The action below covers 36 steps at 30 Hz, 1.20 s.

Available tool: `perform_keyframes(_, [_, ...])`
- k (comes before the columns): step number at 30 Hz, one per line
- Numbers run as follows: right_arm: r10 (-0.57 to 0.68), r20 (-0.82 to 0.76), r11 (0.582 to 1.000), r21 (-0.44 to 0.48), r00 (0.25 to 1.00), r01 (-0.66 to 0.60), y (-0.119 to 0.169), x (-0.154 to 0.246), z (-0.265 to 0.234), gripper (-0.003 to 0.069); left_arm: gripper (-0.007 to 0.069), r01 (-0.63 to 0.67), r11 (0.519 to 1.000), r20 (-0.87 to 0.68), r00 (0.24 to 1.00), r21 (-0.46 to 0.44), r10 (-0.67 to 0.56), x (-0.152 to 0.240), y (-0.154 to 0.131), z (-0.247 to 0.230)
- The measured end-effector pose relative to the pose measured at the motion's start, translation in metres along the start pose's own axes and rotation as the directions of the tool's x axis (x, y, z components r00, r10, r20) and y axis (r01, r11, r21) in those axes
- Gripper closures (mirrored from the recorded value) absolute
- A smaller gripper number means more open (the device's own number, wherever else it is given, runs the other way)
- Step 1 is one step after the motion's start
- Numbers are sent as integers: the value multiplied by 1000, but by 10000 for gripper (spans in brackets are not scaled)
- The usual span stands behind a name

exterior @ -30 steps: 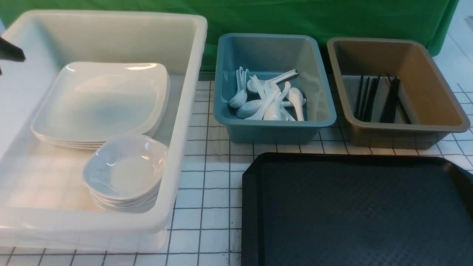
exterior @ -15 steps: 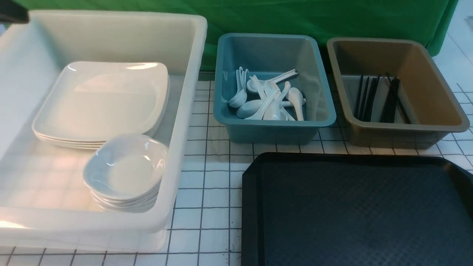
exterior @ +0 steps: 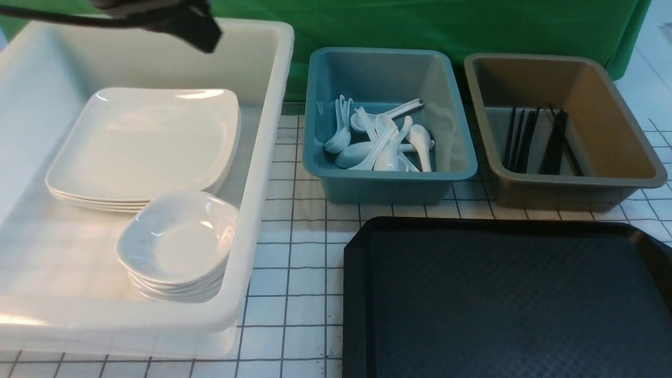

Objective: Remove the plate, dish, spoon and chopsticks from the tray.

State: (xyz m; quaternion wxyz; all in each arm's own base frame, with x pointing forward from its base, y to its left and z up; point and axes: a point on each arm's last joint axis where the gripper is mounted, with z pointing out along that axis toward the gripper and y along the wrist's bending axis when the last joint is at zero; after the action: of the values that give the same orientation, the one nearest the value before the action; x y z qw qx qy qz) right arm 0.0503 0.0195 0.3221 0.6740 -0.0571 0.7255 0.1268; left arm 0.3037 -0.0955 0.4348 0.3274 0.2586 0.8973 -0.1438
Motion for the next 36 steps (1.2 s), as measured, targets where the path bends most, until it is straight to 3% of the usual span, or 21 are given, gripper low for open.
perform_keyframes(6, [14,87,999,32,996,-17,-5,3,5,622,628,-9,1000,-4,1000,-8,9,0,-1,0])
perform_keyframes(17, [18,92,999,34,996,-22,-5,4,6,603,628,47,999,14,999,9,-47,-2,-2,0])
perform_keyframes(28, [23,81,999,42,996,-27,-7,12,9,588,627,123,979,41,990,163,-132,-6,-16,-1])
perform_keyframes(34, [15,-48,998,62,999,-12,-13,57,18,578,626,130,976,43,989,174,-139,-6,-17,-1])
perform_keyframes(36, [-48,-102,995,76,994,56,-17,81,16,572,626,135,975,42,989,176,-145,-6,-17,-1])
